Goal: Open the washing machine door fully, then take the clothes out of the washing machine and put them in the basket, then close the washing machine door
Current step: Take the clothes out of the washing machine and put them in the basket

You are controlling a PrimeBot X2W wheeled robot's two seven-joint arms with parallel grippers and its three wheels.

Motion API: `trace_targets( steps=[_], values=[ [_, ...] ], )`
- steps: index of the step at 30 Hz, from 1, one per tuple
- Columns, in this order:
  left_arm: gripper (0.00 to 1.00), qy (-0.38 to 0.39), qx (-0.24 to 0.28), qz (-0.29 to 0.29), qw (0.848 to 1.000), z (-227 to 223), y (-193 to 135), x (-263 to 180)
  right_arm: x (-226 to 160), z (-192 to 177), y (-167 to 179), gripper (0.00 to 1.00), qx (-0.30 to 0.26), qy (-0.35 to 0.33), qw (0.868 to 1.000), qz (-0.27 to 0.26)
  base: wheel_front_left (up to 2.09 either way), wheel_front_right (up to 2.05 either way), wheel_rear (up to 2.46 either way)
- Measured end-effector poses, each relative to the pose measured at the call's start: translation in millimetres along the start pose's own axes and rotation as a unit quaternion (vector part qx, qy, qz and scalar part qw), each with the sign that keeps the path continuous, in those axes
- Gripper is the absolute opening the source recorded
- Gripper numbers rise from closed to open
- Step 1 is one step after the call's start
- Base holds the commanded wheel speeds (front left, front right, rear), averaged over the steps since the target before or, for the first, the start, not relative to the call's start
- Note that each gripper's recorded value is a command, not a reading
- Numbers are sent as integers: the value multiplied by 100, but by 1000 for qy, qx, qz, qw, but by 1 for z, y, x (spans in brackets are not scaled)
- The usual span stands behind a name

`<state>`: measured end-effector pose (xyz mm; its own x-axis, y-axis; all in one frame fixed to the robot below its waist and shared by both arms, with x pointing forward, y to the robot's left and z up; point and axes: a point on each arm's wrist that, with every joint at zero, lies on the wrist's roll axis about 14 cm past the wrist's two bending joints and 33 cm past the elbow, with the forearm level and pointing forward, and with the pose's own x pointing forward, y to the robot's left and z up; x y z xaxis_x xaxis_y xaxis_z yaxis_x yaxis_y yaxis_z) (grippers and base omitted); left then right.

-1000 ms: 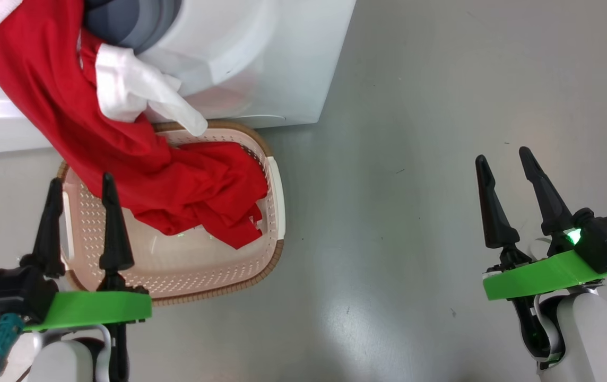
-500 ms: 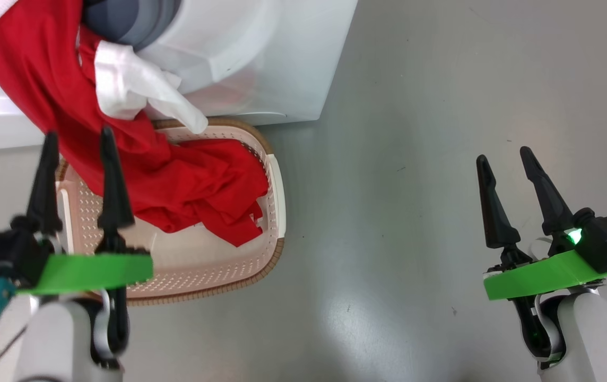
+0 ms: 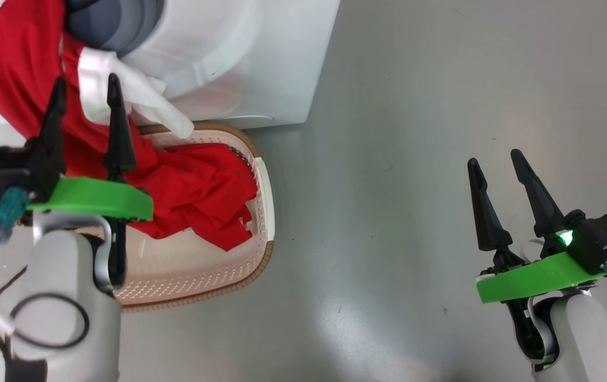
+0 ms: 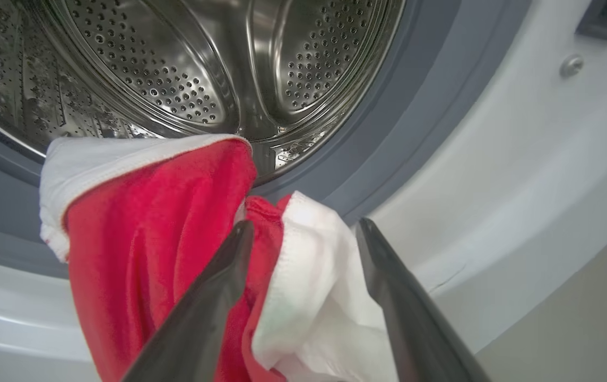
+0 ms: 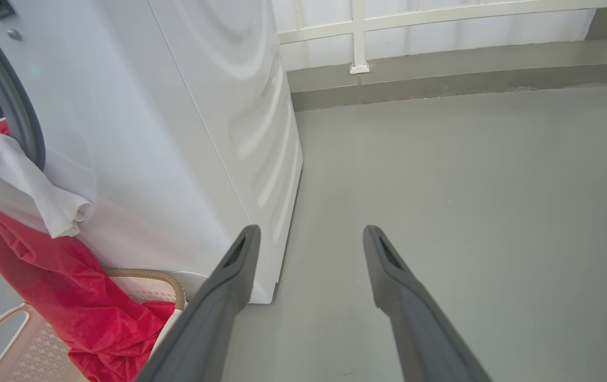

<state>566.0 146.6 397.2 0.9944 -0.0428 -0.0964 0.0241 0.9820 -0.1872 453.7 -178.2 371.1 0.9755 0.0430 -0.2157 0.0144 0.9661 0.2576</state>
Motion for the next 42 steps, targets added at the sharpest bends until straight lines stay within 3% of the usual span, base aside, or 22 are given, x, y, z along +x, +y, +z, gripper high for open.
trace_targets(
  steps=[8,16,17,18,20,31,42],
  values=[
    [100,55,29,36,997,-29,22,15,-4,0,-5,100,-2,2,1000,-8,0,0,0],
    [100,80,24,60,995,-42,37,20,-5,-1,-10,100,-3,4,1000,-15,0,0,0],
    [91,81,23,61,995,-42,37,21,-5,-1,-10,100,-3,4,1000,-15,0,0,0],
    [49,82,22,62,994,-43,37,21,-5,-1,-10,100,-2,4,1000,-15,0,0,0],
    [0,84,20,62,994,-43,38,22,-5,-1,-10,100,-2,3,1000,-15,0,0,0],
    [0,87,12,65,994,-45,42,19,-5,0,-10,100,-1,1,1000,-16,0,0,0],
    [0,178,1,75,981,-108,45,-42,-1,-4,-6,100,2,4,1000,-11,0,0,0]
  ],
)
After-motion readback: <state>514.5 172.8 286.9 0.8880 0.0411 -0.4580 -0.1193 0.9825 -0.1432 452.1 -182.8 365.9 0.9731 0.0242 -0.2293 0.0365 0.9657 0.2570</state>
